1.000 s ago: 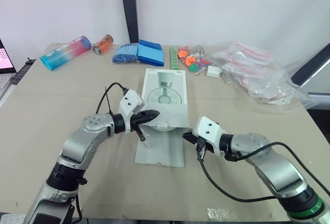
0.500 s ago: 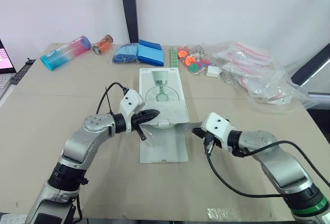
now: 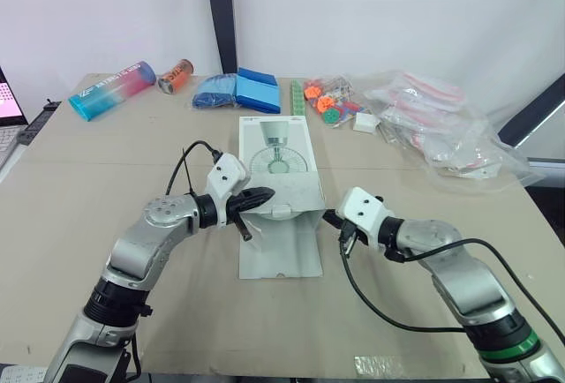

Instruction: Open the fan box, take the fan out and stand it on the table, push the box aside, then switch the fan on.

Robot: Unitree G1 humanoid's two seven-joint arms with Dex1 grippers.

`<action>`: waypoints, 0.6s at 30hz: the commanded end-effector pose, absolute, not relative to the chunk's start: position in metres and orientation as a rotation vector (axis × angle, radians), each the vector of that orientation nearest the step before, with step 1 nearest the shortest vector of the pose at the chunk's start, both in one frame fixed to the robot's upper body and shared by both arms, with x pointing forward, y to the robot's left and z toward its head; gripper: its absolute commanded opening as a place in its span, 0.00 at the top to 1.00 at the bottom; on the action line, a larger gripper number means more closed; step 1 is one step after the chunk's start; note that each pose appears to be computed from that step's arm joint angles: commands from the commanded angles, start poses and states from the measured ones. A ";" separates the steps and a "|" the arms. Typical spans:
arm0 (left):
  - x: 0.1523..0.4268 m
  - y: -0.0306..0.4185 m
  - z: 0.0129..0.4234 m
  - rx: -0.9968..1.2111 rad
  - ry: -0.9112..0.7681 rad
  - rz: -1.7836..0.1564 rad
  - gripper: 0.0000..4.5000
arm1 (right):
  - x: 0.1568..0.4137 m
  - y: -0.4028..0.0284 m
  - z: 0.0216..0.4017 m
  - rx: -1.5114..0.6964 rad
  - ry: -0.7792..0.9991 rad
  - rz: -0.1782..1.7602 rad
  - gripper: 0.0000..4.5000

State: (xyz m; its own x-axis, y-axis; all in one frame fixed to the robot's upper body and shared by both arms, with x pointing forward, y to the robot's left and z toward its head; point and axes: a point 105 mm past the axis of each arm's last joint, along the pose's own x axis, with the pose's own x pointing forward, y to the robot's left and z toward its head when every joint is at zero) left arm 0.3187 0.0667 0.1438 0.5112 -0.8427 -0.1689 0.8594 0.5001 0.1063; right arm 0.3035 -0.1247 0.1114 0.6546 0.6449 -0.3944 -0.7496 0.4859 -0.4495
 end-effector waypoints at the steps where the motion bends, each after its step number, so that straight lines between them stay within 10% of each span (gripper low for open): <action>1: 0.316 0.064 0.138 0.189 0.126 -1.041 1.00 | 0.305 -0.120 0.122 -0.656 0.121 0.862 0.99; 18: 0.330 0.073 0.141 0.224 0.087 -0.968 1.00 | 0.306 -0.118 0.128 -0.623 0.083 0.855 0.99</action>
State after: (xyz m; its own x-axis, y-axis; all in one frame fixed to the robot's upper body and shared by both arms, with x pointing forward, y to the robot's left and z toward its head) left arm 0.3241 0.0674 0.1446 0.5302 -0.8332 -0.1573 0.8471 0.5128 0.1394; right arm 0.3069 -0.1247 0.1131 0.6655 0.6525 -0.3623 -0.7371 0.4982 -0.4567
